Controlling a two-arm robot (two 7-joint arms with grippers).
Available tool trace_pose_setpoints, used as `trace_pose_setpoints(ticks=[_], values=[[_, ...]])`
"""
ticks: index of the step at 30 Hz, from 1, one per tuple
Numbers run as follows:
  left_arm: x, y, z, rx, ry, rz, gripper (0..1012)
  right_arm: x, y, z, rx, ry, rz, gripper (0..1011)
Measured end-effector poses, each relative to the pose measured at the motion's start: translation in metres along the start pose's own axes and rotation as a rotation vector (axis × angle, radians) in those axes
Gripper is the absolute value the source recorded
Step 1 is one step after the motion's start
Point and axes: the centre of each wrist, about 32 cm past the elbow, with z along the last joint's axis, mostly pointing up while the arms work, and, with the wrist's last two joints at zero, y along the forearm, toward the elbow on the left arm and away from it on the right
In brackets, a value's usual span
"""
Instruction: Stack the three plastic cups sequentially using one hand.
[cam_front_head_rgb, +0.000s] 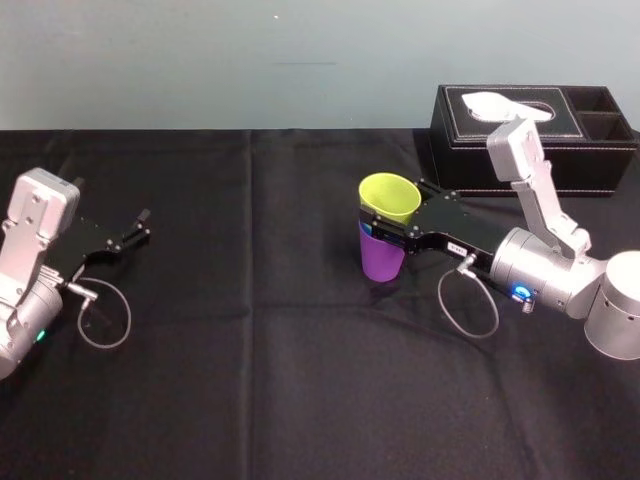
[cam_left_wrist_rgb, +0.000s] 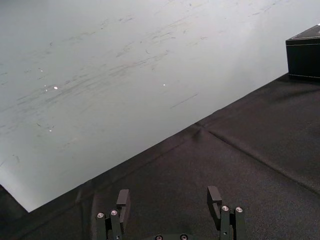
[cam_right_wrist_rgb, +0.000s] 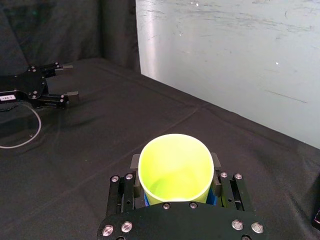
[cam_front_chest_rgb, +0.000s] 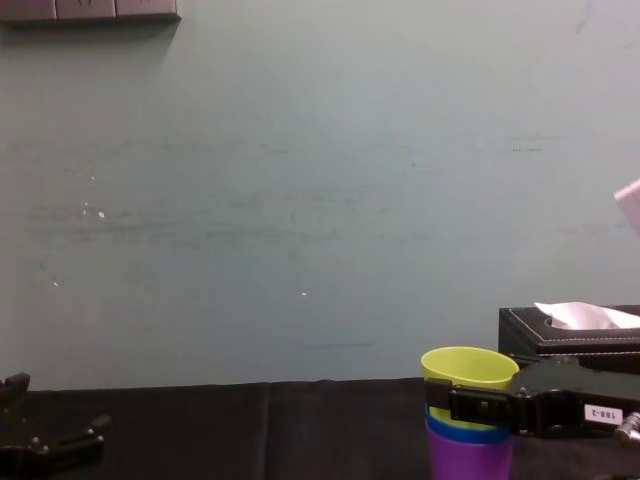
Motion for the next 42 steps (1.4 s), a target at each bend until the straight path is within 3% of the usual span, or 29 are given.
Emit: trace_pose_setpoints(ticks=[8,18,25,33,38,42], values=[[0.0,0.0,0.0,0.0,0.0,0.0,1011,0.0003,0.0,0.0,-0.001,0.0,-0.001,746],[0.0,0.0,0.0,0.0,0.0,0.0,1011,0.0004,-0.001,0.0,-0.003,0.001,-0.001,980],[0.0,0.0,0.0,0.0,0.0,0.0,1011,-0.0002,-0.002,0.002,0.005,0.002,-0.003,1004],[0.0,0.0,0.0,0.0,0.0,0.0,1011,-0.0076,-0.023,0.012,0.077,0.016,-0.068,1004],[0.0,0.0,0.0,0.0,0.0,0.0,1011,-0.0124,-0.034,0.014,0.091,0.011,-0.123,1004],[0.0,0.0,0.0,0.0,0.0,0.0,1011,-0.0183,-0.045,0.012,0.085,-0.014,-0.229,1004]])
